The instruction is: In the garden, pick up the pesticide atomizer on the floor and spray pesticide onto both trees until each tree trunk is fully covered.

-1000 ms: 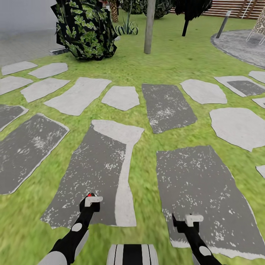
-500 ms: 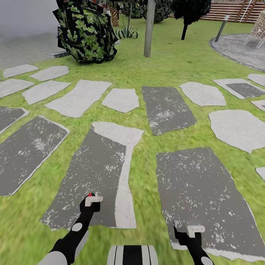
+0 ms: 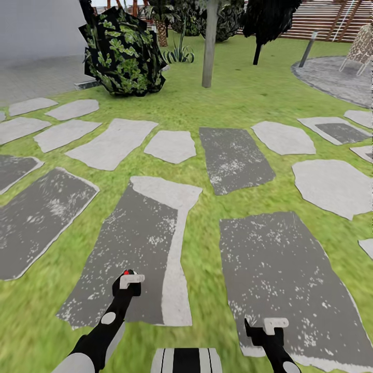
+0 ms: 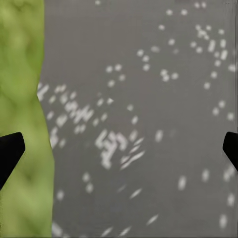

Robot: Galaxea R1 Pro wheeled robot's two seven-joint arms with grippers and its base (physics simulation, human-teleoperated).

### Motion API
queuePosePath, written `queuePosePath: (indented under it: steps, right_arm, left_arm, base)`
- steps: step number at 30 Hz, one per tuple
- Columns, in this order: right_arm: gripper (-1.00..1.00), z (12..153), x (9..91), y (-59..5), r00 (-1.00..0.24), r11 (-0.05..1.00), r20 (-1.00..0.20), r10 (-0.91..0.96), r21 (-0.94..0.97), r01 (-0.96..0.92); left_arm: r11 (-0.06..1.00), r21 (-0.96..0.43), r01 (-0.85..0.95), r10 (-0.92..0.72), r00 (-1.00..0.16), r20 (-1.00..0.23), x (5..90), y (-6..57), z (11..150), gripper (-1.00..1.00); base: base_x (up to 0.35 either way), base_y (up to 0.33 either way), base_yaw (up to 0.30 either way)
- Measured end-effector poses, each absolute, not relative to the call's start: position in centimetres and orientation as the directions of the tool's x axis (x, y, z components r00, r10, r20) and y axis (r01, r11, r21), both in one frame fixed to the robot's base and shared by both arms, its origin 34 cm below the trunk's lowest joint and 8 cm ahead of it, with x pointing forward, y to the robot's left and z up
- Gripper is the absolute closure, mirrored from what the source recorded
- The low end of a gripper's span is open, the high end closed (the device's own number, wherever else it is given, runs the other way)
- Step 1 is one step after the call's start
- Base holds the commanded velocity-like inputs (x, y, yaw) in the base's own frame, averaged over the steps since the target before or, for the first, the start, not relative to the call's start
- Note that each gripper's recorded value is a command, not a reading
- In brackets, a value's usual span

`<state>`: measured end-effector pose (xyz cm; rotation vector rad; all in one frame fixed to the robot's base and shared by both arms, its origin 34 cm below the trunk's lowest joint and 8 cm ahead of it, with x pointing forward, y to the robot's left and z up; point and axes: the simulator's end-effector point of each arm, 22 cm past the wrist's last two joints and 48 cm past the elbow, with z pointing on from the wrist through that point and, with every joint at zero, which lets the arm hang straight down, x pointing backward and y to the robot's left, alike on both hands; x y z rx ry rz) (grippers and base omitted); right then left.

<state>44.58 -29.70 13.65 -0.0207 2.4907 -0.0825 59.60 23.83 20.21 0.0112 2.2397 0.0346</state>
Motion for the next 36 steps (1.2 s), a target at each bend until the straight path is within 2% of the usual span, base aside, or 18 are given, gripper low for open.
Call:
queuePosePath:
  steps: [16, 21, 25, 36]
  right_arm:
    - [-1.00, 16.7, 47.1, -29.8, -0.751, 0.998, -0.659, -0.032, -0.065, 0.015]
    - [-1.00, 18.3, 47.7, -30.0, -0.688, 0.998, -0.725, -0.034, -0.067, 0.021]
    - [-1.00, 19.2, 47.5, -29.9, -0.653, 0.998, -0.756, -0.035, -0.065, 0.023]
    - [-1.00, 20.8, 48.3, -29.9, -0.624, 0.998, -0.781, -0.030, -0.062, 0.029]
  left_arm:
    - [0.999, 0.031, -0.012, 0.019, -0.558, -0.829, 62.2, 24.0, 24.9, 1.00]
    - [0.997, 0.059, -0.039, 0.015, -0.703, -0.711, 63.5, 24.7, 25.4, 1.00]
    - [0.997, 0.058, -0.058, 0.002, -0.688, -0.726, 66.9, 25.0, 31.0, 1.00]
    - [0.997, 0.041, -0.063, -0.012, -0.678, -0.735, 67.2, 24.6, 34.0, 1.00]
  base:
    - [0.000, 0.000, 0.000]
    - [0.000, 0.000, 0.000]
    - [0.000, 0.000, 0.000]
    - [0.000, 0.000, 0.005]
